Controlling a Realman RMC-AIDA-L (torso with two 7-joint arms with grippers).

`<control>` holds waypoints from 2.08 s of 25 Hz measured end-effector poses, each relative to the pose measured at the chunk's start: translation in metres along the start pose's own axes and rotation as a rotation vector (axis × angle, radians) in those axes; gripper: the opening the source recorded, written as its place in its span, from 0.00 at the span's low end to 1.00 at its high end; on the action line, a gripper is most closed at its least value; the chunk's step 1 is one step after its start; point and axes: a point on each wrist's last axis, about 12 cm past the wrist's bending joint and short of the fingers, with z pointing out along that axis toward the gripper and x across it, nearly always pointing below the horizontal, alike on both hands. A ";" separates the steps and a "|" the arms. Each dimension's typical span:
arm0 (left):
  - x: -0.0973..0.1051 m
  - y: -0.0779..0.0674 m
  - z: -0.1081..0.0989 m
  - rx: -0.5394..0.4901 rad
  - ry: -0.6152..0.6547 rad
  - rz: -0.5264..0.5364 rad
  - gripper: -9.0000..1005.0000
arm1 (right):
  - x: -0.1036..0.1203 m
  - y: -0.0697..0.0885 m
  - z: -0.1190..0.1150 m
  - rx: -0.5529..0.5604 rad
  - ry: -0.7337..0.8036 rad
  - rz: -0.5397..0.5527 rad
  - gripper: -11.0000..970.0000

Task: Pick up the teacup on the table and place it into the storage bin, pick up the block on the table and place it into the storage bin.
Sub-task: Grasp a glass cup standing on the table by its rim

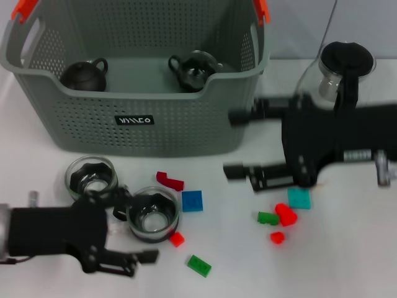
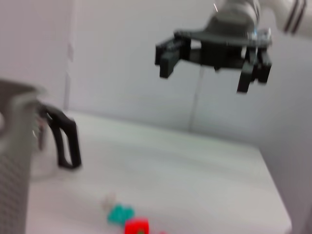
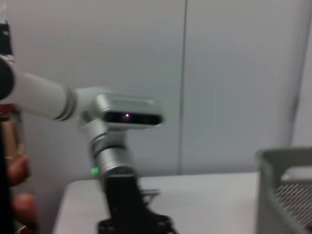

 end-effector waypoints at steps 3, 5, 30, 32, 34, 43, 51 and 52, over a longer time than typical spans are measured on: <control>-0.008 0.004 0.012 0.029 0.123 0.052 0.89 | 0.015 0.006 0.001 -0.048 0.003 0.083 0.84; -0.016 0.009 0.021 0.061 0.188 0.075 0.89 | 0.025 0.007 0.003 -0.070 0.015 0.140 0.84; -0.049 0.040 0.076 0.042 0.709 0.190 0.89 | 0.068 -0.005 -0.007 -0.021 0.174 0.375 0.84; -0.048 0.040 0.081 0.034 0.743 0.197 0.89 | 0.069 -0.005 -0.006 -0.023 0.173 0.380 0.84; -0.048 0.040 0.087 0.026 0.770 0.206 0.89 | 0.070 -0.006 -0.005 -0.026 0.173 0.384 0.84; -0.054 0.042 0.094 -0.009 0.779 0.169 0.89 | 0.070 -0.008 -0.009 -0.008 0.161 0.389 0.84; -0.054 0.043 0.097 -0.038 0.775 0.148 0.45 | 0.069 -0.010 -0.011 0.002 0.156 0.388 0.83; -0.054 0.043 0.098 -0.040 0.774 0.150 0.40 | 0.069 -0.010 -0.012 0.004 0.154 0.388 0.83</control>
